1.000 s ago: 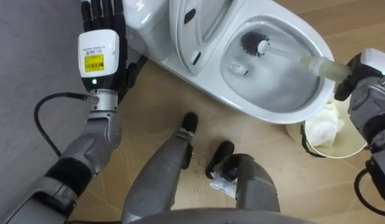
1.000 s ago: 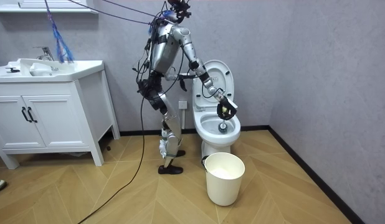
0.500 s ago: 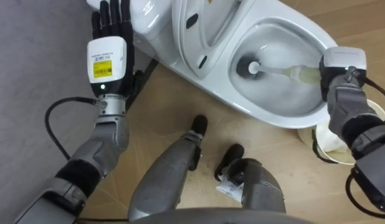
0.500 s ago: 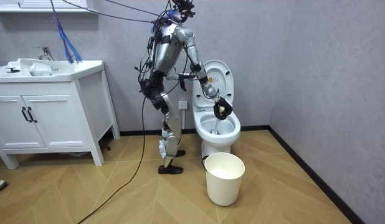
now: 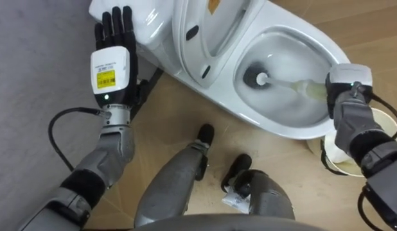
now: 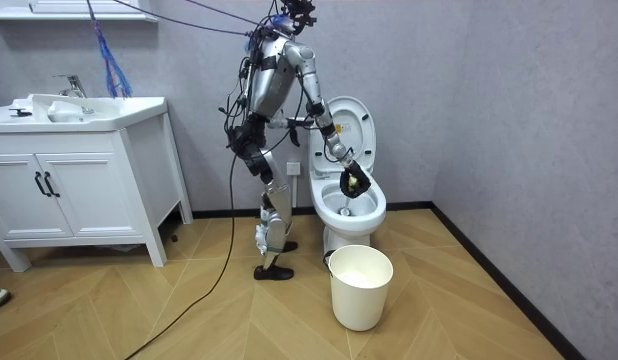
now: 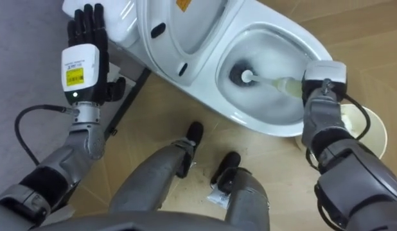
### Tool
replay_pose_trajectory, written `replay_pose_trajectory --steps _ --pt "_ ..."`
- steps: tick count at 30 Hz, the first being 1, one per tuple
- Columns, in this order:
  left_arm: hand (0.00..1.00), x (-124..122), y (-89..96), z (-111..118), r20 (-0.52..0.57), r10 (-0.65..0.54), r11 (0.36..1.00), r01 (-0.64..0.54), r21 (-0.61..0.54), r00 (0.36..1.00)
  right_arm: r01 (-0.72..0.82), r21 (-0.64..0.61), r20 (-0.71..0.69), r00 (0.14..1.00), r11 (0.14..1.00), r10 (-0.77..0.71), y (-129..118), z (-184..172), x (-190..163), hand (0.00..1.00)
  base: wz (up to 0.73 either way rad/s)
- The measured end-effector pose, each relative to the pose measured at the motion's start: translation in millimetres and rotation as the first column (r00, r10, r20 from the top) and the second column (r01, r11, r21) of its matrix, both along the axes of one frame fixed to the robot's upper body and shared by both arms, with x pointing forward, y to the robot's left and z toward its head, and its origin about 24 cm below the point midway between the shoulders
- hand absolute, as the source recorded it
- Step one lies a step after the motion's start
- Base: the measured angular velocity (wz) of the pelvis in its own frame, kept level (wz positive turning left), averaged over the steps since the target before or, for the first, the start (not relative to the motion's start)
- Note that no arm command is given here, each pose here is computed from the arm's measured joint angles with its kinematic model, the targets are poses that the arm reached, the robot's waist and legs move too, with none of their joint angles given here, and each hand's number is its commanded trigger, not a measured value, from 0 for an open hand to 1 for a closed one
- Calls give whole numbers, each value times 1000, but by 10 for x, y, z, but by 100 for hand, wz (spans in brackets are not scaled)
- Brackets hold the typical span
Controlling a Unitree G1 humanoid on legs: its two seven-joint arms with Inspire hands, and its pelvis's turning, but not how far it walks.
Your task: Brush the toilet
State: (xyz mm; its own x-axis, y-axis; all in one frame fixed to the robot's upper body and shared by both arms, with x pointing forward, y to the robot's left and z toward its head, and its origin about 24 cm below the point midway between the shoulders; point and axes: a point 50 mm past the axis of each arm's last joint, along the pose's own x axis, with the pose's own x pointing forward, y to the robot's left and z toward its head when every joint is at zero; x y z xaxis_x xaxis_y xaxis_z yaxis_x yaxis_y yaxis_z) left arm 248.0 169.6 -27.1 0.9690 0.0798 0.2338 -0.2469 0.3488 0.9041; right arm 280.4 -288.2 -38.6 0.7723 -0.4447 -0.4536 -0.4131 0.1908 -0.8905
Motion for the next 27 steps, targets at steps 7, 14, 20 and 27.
replay_pose_trajectory --steps 7,14,20,27 --pt "0 35 33 94 61 15 1000 -15 -4 998 339 350 117 909 873 -400 -255 104 -9 100 1" --pt "0 48 44 76 44 8 999 -10 41 999 283 277 139 934 918 -330 -234 127 23 100 1" --pt "0 9 -5 -10 -10 -27 998 28 64 1000 50 47 78 995 998 -54 -6 60 77 100 -3" --pt "0 -7 -89 -44 -31 -50 998 51 35 998 -171 -176 -34 985 969 168 173 37 120 100 0"
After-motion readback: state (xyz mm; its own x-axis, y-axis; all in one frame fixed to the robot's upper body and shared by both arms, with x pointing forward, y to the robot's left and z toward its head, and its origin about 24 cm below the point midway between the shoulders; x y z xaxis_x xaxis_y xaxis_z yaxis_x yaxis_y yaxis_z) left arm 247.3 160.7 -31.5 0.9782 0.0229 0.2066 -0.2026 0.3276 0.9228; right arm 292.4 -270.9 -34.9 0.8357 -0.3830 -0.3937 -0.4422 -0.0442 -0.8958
